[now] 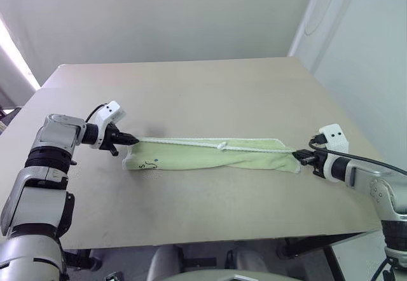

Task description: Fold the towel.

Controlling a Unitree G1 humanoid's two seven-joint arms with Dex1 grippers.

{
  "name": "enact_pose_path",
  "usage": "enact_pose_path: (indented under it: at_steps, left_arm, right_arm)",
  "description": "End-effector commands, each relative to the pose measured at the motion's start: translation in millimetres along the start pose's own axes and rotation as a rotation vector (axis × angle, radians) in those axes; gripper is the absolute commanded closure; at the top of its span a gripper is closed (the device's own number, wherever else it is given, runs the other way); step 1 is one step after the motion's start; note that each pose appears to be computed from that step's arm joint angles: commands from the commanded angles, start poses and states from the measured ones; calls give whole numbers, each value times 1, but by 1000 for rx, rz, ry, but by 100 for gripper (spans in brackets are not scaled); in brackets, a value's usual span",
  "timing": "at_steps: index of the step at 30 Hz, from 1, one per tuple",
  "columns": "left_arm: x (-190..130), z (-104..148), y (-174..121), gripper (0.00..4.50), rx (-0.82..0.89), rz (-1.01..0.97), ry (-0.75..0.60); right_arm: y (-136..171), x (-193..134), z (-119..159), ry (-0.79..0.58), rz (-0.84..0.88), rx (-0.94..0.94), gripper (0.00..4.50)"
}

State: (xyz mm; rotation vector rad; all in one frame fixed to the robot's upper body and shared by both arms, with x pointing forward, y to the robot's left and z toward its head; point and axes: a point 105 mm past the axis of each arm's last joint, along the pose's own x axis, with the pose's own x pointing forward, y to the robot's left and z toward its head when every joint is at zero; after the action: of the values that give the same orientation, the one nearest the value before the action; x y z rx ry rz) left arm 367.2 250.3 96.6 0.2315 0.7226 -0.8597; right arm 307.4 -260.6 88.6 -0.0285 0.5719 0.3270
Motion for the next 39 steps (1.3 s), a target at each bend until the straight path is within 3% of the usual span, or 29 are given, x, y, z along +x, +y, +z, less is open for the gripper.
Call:
enact_pose_path:
  at_steps: [1,11,13,19,26,28,34,39]
  left_arm:
    - [-5,7,9,450,33,47,-7]
    - [4,15,15,450,15,88,-41]
    - [4,16,16,400,22,90,-44]
    - [4,17,16,241,22,92,-59]
    - [-2,23,32,0,15,230,-94]
    - [-2,26,37,0,17,278,-112]
    - [-1,44,40,0,28,319,-204]
    - [-7,61,46,0,12,383,-294]
  right_arm:
    - [-5,2,17,-53,-26,-22,447]
    - [-7,28,18,-26,-12,-11,447]
    - [-5,31,20,-30,-4,-12,450]
    - [-6,34,28,-62,-2,-3,306]
    - [-13,32,54,-195,-64,-8,58]
    - [-17,34,61,-238,-98,-25,4]
    - [-15,33,85,-371,-121,-13,4]
    - [-16,16,88,-408,-121,-11,4]
